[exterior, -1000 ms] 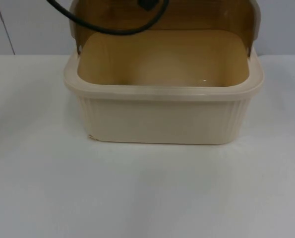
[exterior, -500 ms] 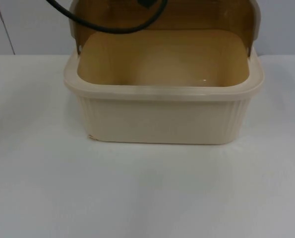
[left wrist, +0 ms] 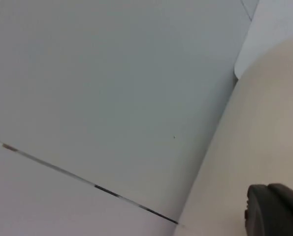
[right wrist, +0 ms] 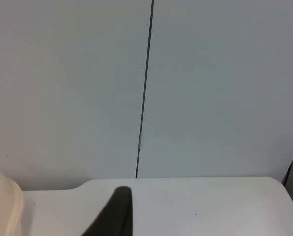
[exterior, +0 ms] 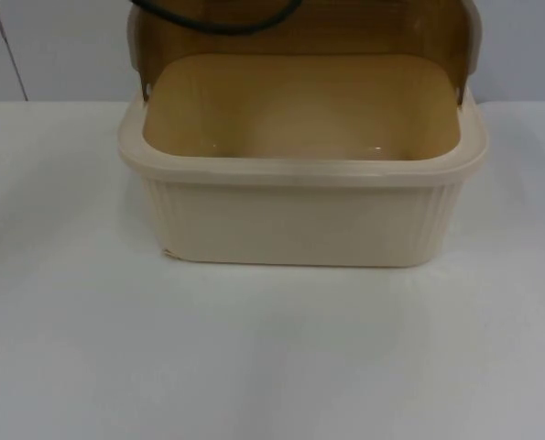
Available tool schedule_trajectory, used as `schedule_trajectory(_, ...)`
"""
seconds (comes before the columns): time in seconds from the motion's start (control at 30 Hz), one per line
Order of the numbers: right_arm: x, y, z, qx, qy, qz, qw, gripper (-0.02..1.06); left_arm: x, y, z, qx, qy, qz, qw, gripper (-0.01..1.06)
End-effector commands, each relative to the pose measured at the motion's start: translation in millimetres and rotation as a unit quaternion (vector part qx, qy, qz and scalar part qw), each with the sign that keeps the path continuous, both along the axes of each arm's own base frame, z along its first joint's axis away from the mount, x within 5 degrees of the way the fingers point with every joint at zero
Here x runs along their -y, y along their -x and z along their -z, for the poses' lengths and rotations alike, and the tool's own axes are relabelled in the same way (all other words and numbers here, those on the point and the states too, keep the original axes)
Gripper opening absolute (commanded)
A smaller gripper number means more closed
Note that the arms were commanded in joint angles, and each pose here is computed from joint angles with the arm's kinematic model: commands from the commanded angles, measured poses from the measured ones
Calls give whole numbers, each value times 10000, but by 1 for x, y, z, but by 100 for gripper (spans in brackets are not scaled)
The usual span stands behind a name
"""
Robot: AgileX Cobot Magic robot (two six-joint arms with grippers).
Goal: Open the box lid with the left hand, place the block into the box with the right hand, then close the box lid with the left hand.
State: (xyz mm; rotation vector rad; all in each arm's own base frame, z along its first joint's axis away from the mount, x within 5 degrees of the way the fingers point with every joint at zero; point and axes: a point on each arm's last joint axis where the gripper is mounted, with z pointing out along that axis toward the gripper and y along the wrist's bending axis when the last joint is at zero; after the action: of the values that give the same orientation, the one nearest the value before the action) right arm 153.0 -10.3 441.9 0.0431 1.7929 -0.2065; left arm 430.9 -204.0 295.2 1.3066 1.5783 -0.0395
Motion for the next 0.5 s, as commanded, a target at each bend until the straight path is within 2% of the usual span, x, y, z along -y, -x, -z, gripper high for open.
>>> schedule_trajectory(0.0, 2, 1, -3, 126, 110, 42, 9999, 105, 4, -1, 6, -142, 131, -66, 9998, 0)
schedule_trajectory(0.47, 1, 1, -4, 199, 61, 31, 9998, 105, 11, 14, 18, -846, -152, 656, 9941, 0)
